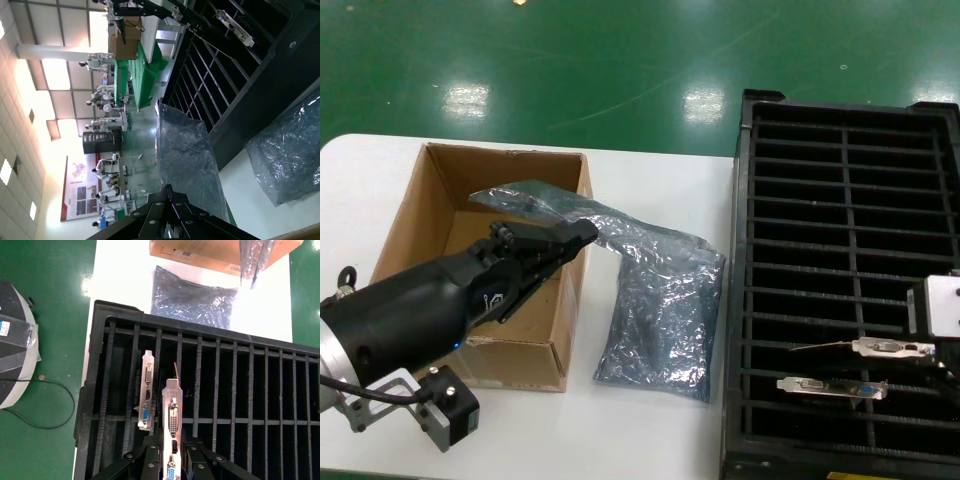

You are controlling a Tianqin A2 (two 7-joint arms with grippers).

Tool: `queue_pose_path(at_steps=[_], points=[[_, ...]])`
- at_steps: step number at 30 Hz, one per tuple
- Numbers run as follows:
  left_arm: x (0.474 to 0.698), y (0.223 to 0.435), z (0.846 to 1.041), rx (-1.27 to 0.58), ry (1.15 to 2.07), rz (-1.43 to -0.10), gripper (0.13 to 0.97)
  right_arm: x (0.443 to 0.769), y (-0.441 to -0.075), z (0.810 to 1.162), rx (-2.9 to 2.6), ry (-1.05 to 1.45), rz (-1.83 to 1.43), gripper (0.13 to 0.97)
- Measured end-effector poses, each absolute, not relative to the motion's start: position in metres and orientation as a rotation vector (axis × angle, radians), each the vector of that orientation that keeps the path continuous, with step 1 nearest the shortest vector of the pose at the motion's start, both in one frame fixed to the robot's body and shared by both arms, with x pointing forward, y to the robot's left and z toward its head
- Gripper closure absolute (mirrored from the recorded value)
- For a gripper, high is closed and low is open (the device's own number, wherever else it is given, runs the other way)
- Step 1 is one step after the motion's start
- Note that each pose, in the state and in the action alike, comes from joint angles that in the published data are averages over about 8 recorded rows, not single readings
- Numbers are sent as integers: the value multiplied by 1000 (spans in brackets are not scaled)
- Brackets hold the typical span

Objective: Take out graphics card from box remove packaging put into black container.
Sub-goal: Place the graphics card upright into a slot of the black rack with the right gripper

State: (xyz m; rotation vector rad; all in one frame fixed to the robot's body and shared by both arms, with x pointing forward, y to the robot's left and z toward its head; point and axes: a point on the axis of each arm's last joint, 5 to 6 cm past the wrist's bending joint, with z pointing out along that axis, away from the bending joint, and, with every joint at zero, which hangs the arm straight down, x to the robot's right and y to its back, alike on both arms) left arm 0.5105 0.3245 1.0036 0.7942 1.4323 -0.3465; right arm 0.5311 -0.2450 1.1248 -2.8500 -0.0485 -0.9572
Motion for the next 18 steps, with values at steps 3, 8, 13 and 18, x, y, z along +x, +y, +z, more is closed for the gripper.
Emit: queue_pose_path(at_steps=[3, 8, 13, 18], points=[[511, 325, 1004, 794, 1432, -346, 957, 532, -243, 1124, -2854, -51, -956, 907], [511, 325, 1004, 794, 1432, -346, 957, 534, -240, 1124, -2865, -54, -954, 907], [511, 325, 1004, 794, 1432, -346, 957, 537, -236, 1124, -2879, -64, -956, 907], [511, 325, 1004, 794, 1432, -346, 957, 539, -228, 1128, -2893, -90, -966, 907]])
